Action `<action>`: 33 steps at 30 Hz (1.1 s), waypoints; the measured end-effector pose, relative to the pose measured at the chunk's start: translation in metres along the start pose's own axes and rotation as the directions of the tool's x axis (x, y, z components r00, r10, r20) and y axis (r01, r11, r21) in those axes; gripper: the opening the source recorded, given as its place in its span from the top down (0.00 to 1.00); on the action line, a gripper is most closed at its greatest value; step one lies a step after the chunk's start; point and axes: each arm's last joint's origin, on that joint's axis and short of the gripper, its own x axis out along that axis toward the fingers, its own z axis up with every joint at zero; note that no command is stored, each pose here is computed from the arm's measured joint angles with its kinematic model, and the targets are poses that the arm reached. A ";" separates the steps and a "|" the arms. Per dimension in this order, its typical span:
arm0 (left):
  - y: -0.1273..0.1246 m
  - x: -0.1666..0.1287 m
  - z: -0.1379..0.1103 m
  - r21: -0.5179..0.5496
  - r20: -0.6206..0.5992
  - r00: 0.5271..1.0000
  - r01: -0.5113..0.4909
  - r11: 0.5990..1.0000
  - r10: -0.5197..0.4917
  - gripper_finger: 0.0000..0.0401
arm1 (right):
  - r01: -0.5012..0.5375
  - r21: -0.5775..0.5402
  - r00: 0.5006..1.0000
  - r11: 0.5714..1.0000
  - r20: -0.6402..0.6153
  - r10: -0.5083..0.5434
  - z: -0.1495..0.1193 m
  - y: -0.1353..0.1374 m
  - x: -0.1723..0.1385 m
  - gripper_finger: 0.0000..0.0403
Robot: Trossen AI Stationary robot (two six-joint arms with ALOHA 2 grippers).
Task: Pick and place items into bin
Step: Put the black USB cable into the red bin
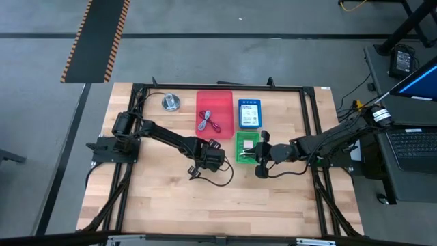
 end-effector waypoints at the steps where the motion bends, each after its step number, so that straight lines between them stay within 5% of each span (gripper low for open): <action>1: -0.001 0.000 0.000 0.002 0.000 1.000 0.000 1.000 0.000 0.92 | 0.000 0.000 1.000 1.000 0.000 0.000 0.000 0.000 0.000 0.94; 10: -0.004 -0.028 0.003 0.008 0.093 0.995 0.022 1.000 -0.022 0.92 | 0.002 -0.002 1.000 1.000 -0.005 -0.002 -0.002 0.000 0.001 0.94; 23: 0.012 -0.086 -0.006 -0.080 0.244 0.967 -0.052 0.995 0.070 0.92 | 0.003 -0.005 1.000 1.000 -0.008 -0.004 -0.014 -0.002 0.002 0.94; 33: 0.012 -0.082 -0.031 -0.180 0.414 0.896 -0.092 0.979 0.160 0.92 | 0.003 -0.005 1.000 1.000 -0.009 -0.003 -0.014 -0.002 0.002 0.94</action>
